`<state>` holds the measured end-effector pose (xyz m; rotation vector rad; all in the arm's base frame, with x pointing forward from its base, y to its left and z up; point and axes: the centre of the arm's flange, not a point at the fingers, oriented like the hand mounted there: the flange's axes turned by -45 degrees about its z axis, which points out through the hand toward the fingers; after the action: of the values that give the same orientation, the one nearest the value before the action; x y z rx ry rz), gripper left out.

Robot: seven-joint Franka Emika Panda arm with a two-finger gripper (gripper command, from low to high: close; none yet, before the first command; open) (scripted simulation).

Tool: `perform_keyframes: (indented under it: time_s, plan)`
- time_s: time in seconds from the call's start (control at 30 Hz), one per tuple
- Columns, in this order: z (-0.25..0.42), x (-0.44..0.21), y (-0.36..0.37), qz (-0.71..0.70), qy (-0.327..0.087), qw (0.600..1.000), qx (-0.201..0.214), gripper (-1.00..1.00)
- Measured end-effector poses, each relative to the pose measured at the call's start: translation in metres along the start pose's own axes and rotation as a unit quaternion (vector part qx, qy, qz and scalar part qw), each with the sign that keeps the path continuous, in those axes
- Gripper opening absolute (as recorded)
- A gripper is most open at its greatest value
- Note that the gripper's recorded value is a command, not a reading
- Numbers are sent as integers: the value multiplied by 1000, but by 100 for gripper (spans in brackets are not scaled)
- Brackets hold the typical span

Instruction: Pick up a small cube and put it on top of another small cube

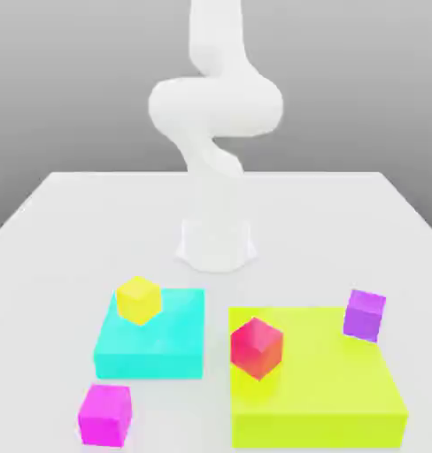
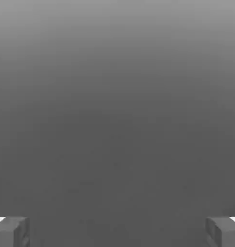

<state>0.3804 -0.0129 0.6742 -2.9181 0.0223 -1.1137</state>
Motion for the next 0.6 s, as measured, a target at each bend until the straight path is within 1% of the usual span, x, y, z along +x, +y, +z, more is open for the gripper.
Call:
perform_keyframes:
  time_s: [0.13,0.3,0.43,0.6]
  plan:
    - [81,-8,22,6,-58,998,6,0]
    - [174,-37,49,14,-127,992,8,0]
    - [242,-73,71,22,-180,983,6,0]
    - [315,-133,101,32,-247,969,-3,0]
